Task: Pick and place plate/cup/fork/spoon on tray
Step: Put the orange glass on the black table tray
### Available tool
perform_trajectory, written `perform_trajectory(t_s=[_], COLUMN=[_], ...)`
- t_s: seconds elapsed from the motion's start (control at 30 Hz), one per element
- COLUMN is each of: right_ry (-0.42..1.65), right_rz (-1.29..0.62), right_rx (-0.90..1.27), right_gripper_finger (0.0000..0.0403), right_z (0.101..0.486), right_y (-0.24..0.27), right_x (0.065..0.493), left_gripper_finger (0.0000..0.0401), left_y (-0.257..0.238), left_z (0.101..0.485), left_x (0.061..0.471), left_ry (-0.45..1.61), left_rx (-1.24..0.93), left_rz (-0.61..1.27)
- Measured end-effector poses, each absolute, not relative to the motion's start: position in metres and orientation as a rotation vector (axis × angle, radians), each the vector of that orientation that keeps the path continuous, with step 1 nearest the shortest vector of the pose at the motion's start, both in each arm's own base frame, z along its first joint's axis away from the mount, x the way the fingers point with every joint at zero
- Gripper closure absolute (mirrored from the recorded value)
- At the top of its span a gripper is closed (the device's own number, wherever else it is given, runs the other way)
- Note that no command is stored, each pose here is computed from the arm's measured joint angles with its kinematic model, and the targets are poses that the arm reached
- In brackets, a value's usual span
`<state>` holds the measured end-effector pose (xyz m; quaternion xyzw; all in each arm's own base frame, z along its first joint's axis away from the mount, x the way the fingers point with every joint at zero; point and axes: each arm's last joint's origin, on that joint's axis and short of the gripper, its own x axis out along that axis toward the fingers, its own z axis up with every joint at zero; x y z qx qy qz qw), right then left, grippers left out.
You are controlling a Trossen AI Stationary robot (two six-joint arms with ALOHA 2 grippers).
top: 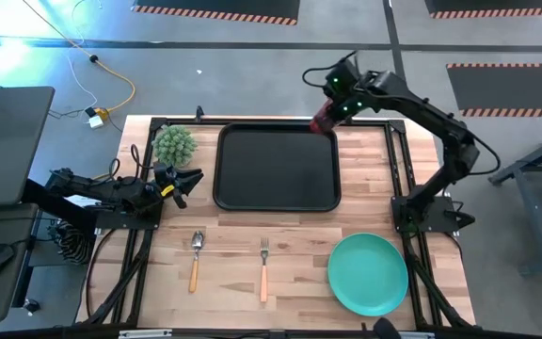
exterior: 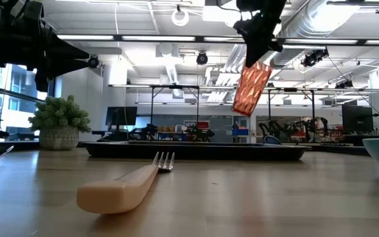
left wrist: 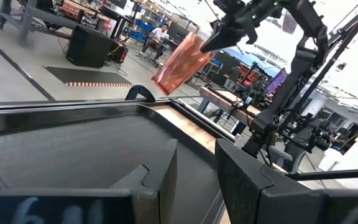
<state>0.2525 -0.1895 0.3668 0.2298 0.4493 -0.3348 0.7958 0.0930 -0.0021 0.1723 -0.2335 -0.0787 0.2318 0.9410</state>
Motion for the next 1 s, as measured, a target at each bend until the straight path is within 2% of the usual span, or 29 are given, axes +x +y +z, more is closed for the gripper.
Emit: perform_trajectory(t_s=[1.0], right_ry=[1.231], right_rz=[-0.618], right_rx=[0.546], right_gripper_finger=[0.0402], right_z=[0.301], right_y=[-0.202], right_x=[0.294], left_gripper_finger=[0.0302], left_y=[-0.002], left_z=[0.172], left_x=[0.093], left_ry=[-0.161], left_rx=[-0.476], left_rz=[0.473])
